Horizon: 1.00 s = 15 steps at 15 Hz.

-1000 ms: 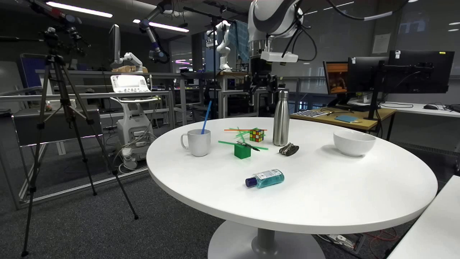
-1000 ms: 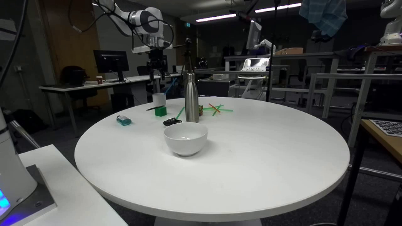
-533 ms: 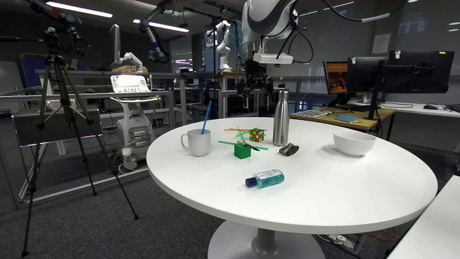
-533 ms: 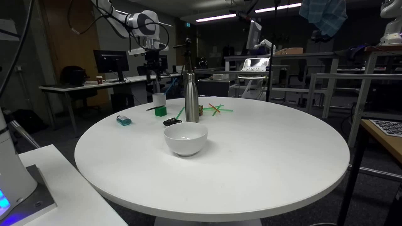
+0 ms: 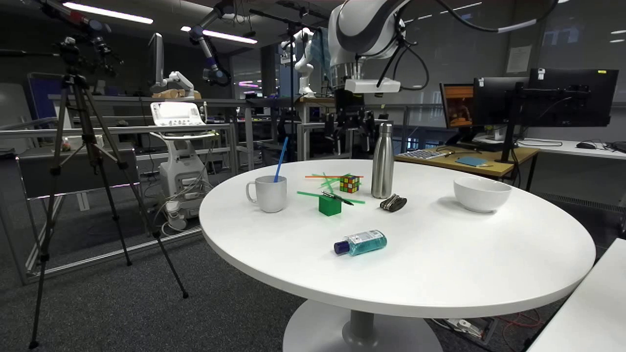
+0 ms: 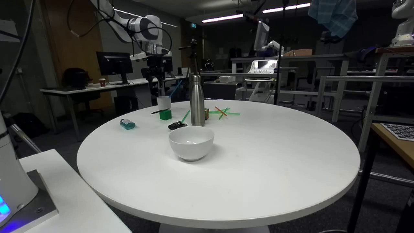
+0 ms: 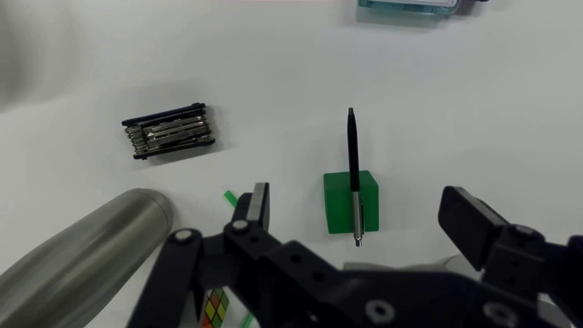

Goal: Pick the pen on the block and put it on the table

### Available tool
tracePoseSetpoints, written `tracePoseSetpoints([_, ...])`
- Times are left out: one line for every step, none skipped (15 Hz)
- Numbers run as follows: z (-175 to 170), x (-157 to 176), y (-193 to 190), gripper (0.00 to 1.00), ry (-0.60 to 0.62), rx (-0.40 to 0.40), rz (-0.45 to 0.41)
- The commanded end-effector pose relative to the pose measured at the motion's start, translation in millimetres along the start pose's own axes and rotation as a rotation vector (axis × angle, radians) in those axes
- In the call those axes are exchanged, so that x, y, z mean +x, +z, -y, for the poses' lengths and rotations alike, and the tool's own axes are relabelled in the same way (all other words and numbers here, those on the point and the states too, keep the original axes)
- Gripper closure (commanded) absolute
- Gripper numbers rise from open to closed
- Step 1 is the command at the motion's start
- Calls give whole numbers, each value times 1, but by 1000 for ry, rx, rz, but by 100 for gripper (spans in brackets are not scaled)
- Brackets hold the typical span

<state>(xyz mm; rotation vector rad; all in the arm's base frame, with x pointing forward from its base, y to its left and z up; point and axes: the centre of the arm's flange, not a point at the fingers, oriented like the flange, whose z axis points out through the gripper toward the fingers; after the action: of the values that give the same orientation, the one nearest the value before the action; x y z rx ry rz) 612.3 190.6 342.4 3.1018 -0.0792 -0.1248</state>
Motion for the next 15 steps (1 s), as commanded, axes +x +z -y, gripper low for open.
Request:
tracePoseSetpoints([-8, -5, 13, 0, 29, -14, 19])
tracePoseSetpoints([-10, -6, 17, 0, 30, -17, 25])
tracePoseSetpoints([-11, -7, 22, 0, 30, -21, 34])
tracePoseSetpoints([-12, -7, 26, 0, 28, -25, 42])
tracePoseSetpoints([-12, -6, 31, 0, 26, -30, 49])
tracePoseSetpoints([-12, -6, 35, 0, 25, -34, 55])
tracePoseSetpoints([-11, -5, 39, 0, 24, -38, 62])
tracePoseSetpoints([-11, -4, 43, 0, 22, -40, 71])
tracePoseSetpoints([-10, -3, 45, 0, 17, -39, 77])
tracePoseSetpoints([-10, -3, 45, 0, 14, -36, 81])
tracePoseSetpoints([-11, -7, 46, 0, 13, -32, 81])
tracePoseSetpoints([-11, -7, 49, 0, 12, -33, 85])
tracePoseSetpoints([-11, -7, 50, 0, 12, -33, 87])
tracePoseSetpoints([-11, -7, 50, 0, 12, -33, 88])
tracePoseSetpoints([-11, -7, 50, 0, 12, -33, 88])
